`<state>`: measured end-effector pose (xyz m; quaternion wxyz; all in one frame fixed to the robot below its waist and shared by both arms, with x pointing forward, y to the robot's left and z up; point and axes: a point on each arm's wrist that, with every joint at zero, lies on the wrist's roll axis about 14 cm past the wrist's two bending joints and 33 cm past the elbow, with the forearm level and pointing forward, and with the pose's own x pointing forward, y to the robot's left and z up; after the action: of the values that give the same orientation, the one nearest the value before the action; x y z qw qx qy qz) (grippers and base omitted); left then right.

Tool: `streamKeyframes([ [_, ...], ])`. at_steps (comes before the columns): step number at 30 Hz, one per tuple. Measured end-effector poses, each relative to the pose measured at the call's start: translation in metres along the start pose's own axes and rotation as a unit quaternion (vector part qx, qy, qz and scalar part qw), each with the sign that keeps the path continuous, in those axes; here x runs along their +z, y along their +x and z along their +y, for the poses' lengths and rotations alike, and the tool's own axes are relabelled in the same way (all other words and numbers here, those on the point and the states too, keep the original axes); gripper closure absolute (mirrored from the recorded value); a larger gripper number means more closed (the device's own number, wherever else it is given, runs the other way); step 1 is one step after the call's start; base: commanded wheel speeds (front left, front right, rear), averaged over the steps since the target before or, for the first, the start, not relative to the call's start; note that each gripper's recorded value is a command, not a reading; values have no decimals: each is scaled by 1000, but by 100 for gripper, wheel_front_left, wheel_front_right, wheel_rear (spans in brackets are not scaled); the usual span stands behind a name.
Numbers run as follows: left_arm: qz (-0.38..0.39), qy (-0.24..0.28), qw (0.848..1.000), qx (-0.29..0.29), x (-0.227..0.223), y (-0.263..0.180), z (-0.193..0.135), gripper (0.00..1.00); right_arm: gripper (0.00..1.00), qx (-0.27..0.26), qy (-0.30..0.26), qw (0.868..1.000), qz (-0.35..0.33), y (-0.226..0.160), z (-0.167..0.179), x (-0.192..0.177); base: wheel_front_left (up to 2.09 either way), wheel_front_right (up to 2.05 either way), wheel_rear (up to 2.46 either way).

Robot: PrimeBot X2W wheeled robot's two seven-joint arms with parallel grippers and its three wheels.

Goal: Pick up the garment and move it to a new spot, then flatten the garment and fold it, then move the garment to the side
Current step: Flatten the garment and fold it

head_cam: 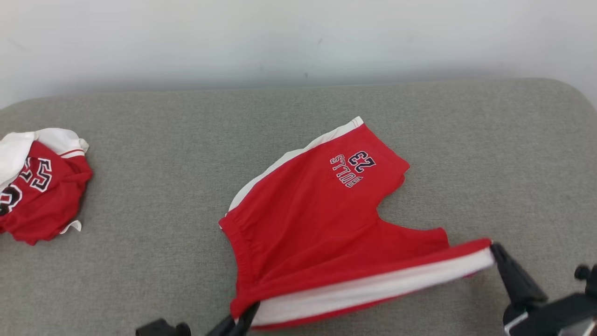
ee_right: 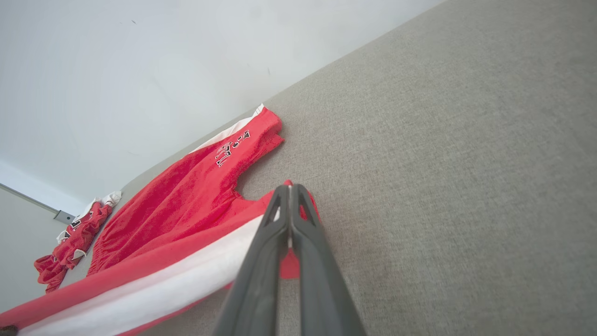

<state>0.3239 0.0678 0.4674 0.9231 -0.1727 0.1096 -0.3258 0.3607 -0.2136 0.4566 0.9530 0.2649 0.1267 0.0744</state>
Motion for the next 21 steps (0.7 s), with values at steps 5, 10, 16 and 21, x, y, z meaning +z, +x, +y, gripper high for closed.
streamKeyframes([
  [5,-44,16,999,-3,37,13,8,100,100,38,-29,999,-21,39,22,43,0,0,0],
  [10,-75,15,997,0,67,29,22,100,100,60,-53,996,-24,84,40,74,0,0,0],
  [16,-83,16,996,19,87,55,55,100,100,65,-89,994,-3,153,57,94,0,0,0],
  [21,-79,7,996,38,95,76,82,100,100,64,-120,990,22,200,67,90,0,0,0],
])
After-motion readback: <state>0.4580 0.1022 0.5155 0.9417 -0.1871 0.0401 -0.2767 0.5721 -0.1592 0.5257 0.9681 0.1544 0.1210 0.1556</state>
